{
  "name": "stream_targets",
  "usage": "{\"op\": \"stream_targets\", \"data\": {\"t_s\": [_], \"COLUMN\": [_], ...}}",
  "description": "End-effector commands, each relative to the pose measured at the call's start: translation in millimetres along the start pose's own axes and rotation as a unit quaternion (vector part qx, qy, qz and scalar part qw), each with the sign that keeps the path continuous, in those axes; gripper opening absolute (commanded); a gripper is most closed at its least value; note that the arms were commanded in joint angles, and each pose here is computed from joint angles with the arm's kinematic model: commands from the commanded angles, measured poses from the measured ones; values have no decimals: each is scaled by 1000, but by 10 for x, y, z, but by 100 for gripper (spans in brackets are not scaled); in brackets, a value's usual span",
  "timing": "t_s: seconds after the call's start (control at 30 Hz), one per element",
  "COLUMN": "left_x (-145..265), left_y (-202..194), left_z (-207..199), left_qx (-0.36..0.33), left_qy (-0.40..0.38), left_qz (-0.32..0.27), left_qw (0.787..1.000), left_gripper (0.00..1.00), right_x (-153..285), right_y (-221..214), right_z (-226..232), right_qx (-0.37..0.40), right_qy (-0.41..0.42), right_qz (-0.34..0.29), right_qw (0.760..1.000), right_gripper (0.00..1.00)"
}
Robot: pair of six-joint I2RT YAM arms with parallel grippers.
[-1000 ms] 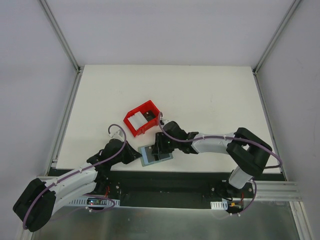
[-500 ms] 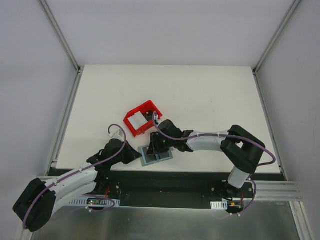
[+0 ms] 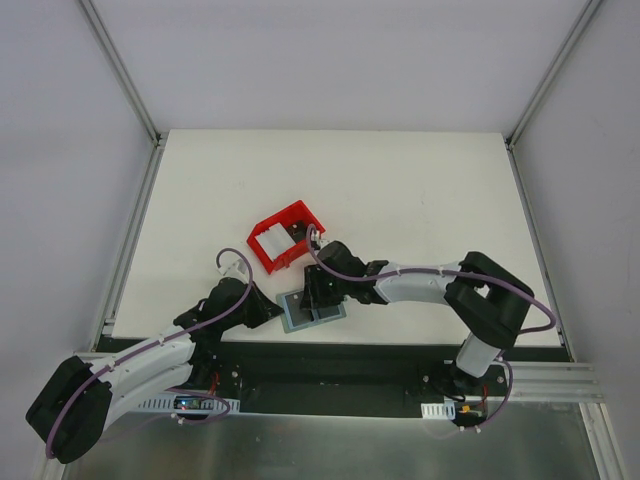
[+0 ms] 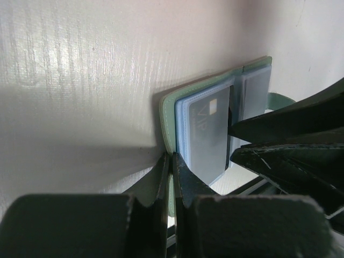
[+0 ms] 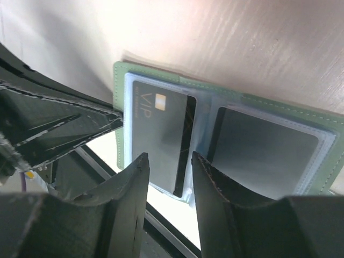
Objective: Put the credit cards into the card holder
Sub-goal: Insert the credit card into the card holder.
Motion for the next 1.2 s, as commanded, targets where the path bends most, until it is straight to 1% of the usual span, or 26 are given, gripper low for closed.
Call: {"op": "stream_targets", "data": {"t_s": [0.0, 0.2, 0.37, 0.43, 0.5, 0.57, 0.73, 0.93, 1.0, 1.17], "left_x": [-4, -5, -5, -9, -9, -10, -11, 15, 27, 45], "left_y": [-2, 3, 10, 15, 14, 23, 45, 17, 15, 3], "left_z": [27, 20, 10, 8, 5, -6, -38, -31, -23, 2], "left_qx": [-2, -2, -3, -4, -5, -6, -1, 5, 1, -6], "left_qy": [5, 5, 4, 5, 5, 3, -9, -11, -9, 1], "left_qz": [3, 3, 2, 2, 3, 2, -7, 0, -1, 4], "left_qw": [1000, 1000, 1000, 1000, 1000, 1000, 1000, 1000, 1000, 1000], "left_gripper": [0, 0, 0, 0, 0, 0, 0, 0, 0, 0], "right_x": [-58, -104, -76, -61, -49, -34, -82, -177, -164, -29], "right_y": [7, -11, -12, -12, 13, -13, -21, 12, 29, 147], "right_z": [26, 178, 260, 257, 287, 251, 270, 308, 298, 308], "right_qx": [3, 16, 37, 45, 53, 52, 50, 53, 49, 62], "right_qy": [-5, 20, 15, -4, -3, -14, -13, -37, -46, -70], "right_qz": [8, 20, 22, 16, 8, 16, 27, 51, 40, 2], "right_qw": [1000, 999, 999, 999, 999, 998, 998, 997, 997, 996], "right_gripper": [41, 40, 34, 32, 29, 28, 29, 31, 36, 41]}}
Point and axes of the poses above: each gripper's point midway between its finger pads, its own x axis back along the fingers, its own z axis along the line the jaws close on, y = z × x, the point moved 8 cm from there along x, back along the fingers, and after that the axes turned 10 degrees about -x, right-handed, at the moved point
